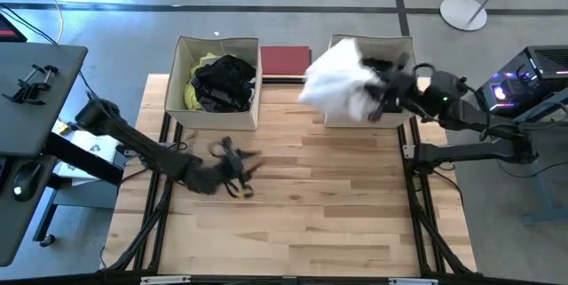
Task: Sort clothes
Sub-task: Put the left white cloth into the right brown laundry organizer
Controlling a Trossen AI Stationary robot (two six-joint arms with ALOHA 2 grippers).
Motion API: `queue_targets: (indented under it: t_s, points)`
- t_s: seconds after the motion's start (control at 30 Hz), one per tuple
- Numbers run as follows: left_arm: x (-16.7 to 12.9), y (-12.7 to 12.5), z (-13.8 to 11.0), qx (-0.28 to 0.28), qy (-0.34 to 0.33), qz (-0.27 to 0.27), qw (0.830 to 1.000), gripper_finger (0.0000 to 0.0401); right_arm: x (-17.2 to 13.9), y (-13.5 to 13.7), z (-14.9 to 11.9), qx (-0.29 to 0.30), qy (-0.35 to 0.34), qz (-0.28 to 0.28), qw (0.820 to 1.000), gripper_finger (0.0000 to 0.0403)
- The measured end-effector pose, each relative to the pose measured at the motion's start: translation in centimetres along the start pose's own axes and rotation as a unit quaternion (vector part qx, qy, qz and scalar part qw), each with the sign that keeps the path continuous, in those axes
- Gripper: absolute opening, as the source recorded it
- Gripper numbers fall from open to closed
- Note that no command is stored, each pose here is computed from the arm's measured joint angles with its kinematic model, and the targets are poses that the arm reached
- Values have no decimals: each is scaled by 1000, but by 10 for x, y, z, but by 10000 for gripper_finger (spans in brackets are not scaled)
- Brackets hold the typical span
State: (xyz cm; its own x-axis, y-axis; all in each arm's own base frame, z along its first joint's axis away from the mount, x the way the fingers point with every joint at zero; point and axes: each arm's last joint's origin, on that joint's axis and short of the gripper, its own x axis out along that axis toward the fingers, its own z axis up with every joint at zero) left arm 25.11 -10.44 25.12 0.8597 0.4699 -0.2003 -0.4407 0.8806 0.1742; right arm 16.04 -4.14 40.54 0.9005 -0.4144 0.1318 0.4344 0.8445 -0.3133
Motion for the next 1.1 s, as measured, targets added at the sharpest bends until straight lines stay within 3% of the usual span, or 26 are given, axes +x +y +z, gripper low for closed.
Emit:
queue_targets:
  t_s: [0.07, 0.17, 0.3, 0.4, 0.47, 0.6, 0.67, 0.77, 0.87, 1.1]
  points:
    - [-11, 14, 31, -7, -35, 40, 999, 117, 6, 15, -1, 44, -13, 99, 994, 38]
    - [-25, 45, 70, 2, -58, 87, 994, 117, 21, 48, -9, 78, 7, 232, 970, 38]
    - [-36, 95, 101, 19, -38, 146, 988, 117, 43, 107, -36, 52, 94, 325, 940, 38]
    - [-33, 125, 101, 49, 8, 187, 981, 117, 58, 151, -68, 14, 184, 326, 927, 38]
    - [-26, 140, 93, 68, 45, 181, 980, 119, 67, 177, -92, -4, 237, 315, 919, 38]
    - [-13, 171, 76, 25, 122, 168, 978, 135, 84, 220, -142, -19, 303, 310, 901, 39]
    - [-8, 186, 66, 1, 159, 193, 968, 150, 91, 235, -166, -15, 325, 308, 894, 39]
    - [-4, 207, 51, -38, 191, 244, 950, 174, 98, 250, -194, 5, 346, 297, 890, 42]
    - [0, 225, 38, -79, 218, 263, 937, 189, 102, 258, -212, 26, 361, 285, 888, 58]
    - [21, 252, 8, -135, 267, 260, 918, 172, 103, 258, -210, 41, 361, 281, 888, 176]
